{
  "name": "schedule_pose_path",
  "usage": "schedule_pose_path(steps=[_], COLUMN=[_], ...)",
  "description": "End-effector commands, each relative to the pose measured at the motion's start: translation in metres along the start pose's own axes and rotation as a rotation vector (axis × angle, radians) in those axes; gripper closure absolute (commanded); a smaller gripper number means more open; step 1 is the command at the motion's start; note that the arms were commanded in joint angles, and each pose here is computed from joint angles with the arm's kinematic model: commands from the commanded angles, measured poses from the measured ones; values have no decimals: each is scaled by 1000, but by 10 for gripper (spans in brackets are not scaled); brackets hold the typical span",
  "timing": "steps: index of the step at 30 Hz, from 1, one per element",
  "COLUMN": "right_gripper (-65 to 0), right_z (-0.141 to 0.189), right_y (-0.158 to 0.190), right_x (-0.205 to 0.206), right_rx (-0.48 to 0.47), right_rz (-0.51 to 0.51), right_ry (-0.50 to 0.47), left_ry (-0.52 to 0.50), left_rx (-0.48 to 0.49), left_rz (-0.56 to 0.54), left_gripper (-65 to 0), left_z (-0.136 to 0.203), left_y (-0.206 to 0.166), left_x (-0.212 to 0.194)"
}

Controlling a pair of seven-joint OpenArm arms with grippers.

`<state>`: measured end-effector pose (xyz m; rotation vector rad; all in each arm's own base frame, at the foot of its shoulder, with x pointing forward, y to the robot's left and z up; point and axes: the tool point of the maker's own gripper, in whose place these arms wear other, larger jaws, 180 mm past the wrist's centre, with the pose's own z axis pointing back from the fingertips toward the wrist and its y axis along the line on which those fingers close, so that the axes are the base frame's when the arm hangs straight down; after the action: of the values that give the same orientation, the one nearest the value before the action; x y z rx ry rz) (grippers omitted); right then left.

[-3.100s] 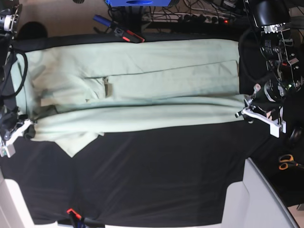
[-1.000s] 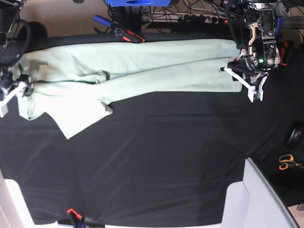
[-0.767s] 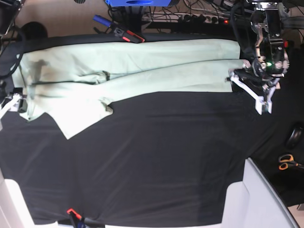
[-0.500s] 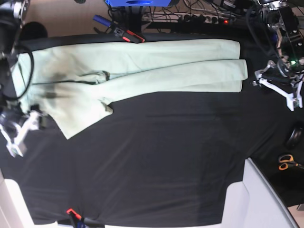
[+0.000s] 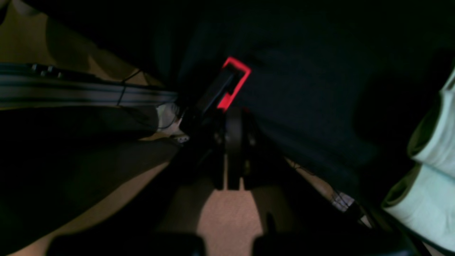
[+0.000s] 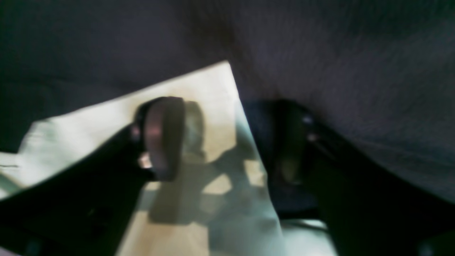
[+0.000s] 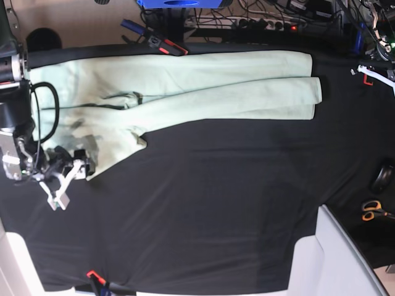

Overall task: Fold the T-shirt properly
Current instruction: 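Release the shirt and move the right gripper to the collar end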

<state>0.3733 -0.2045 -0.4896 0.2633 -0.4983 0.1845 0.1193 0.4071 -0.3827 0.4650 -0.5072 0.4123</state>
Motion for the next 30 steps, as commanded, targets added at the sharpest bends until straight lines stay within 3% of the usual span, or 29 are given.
schedule_pose_path(steps=[1, 11, 16, 21, 30], right_gripper=[-461, -457, -274, 0, 0], right_z=[7, -4, -6, -6, -2], right_y=[-7, 4, 7, 8, 10], right_x=[30, 27, 25, 24, 14], right_rx=[-5, 18, 24, 26, 31], right_rz=[6, -23, -25, -30, -2], right_ry=[-72, -64, -60, -60, -18], left_ry=[-46, -42, -44, -46, -36], left_rx=[16, -1, -5, -7, -19], left_rz=[-6, 14, 24, 26, 45], left_gripper=[0, 0, 0, 0, 0], left_z=[4, 3, 1, 0, 0], left_y=[7, -2, -4, -5, -12], left_x=[14, 11, 13, 14, 9])
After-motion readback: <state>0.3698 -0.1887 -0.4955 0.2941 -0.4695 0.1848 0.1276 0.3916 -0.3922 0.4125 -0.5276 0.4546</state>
